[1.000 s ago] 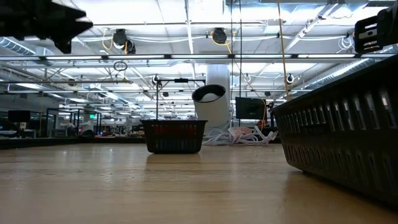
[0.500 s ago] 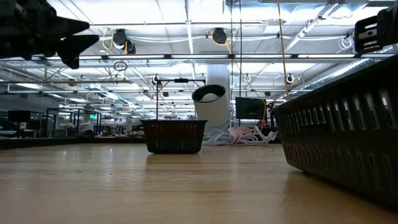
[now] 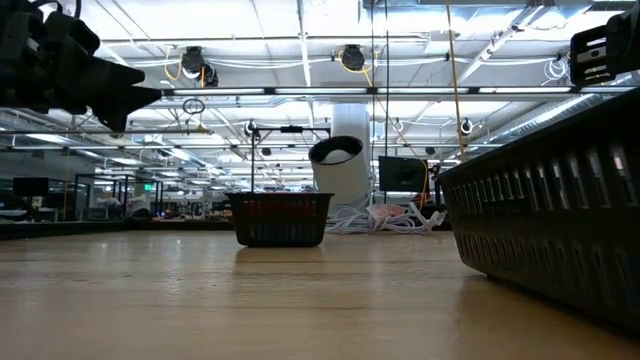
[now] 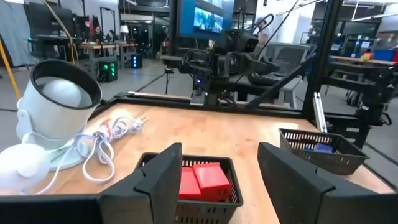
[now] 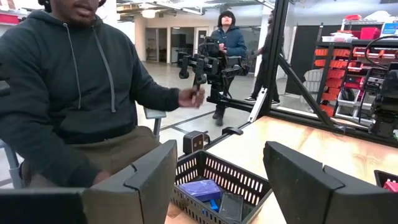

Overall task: Pick & Place Office items
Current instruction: Return to Home Position

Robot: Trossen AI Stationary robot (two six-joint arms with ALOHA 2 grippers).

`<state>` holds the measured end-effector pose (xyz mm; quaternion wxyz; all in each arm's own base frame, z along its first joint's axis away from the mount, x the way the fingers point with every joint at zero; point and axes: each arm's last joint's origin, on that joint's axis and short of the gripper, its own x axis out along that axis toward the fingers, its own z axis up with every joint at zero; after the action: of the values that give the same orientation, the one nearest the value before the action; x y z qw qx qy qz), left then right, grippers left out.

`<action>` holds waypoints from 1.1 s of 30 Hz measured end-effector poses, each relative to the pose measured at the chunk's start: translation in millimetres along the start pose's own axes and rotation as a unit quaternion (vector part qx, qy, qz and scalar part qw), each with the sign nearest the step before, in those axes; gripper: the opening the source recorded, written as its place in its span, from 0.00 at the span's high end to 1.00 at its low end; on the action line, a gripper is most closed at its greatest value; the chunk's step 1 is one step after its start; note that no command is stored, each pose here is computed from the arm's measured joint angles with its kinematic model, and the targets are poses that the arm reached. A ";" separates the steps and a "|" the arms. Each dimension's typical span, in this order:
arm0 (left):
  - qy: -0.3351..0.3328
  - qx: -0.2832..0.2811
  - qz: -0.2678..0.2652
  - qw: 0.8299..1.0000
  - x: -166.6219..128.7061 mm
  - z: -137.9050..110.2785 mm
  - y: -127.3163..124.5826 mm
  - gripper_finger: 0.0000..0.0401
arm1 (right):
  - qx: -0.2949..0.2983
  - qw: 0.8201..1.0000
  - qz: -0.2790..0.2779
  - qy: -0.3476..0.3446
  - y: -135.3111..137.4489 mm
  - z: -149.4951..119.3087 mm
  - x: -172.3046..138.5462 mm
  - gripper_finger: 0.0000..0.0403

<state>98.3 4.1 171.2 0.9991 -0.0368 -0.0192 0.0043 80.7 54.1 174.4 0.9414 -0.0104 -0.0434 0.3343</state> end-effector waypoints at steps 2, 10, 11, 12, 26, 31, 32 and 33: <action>0.006 0.005 0.001 1.000 0.0 -1.1 0.1 0.48 | 0.000 1.000 0.000 0.000 0.0 0.1 0.0 0.43; 0.010 0.021 0.001 1.000 0.0 -1.9 0.2 0.53 | 0.000 1.000 0.000 0.000 0.0 0.0 0.0 0.43; 0.010 0.022 0.001 1.000 0.0 -1.9 0.2 0.53 | 0.000 1.000 0.000 0.000 0.0 0.0 0.0 0.43; 0.010 0.022 0.001 1.000 0.0 -1.9 0.2 0.54 | 0.000 1.000 0.000 0.000 0.0 0.1 0.0 0.43; 0.010 0.022 0.002 1.000 0.0 -1.9 0.2 0.61 | -0.002 1.000 -0.001 0.000 -0.1 0.2 0.0 0.44; 0.010 0.022 0.002 1.000 0.0 -1.9 0.2 0.61 | -0.072 0.994 -0.080 -0.003 -4.8 2.1 -0.4 0.43; 0.010 0.022 0.002 1.000 0.0 -1.9 0.2 0.61 | -0.067 0.992 -0.105 0.000 -6.2 2.0 -0.7 0.43; 0.010 0.022 0.002 1.000 0.0 -1.9 0.2 0.60 | -0.054 0.990 -0.133 0.001 -7.8 1.9 -1.1 0.43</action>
<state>98.3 4.2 169.3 0.9998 -0.0149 -0.0088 0.0060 84.6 47.4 176.6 0.9755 -0.0554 -0.0614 0.2037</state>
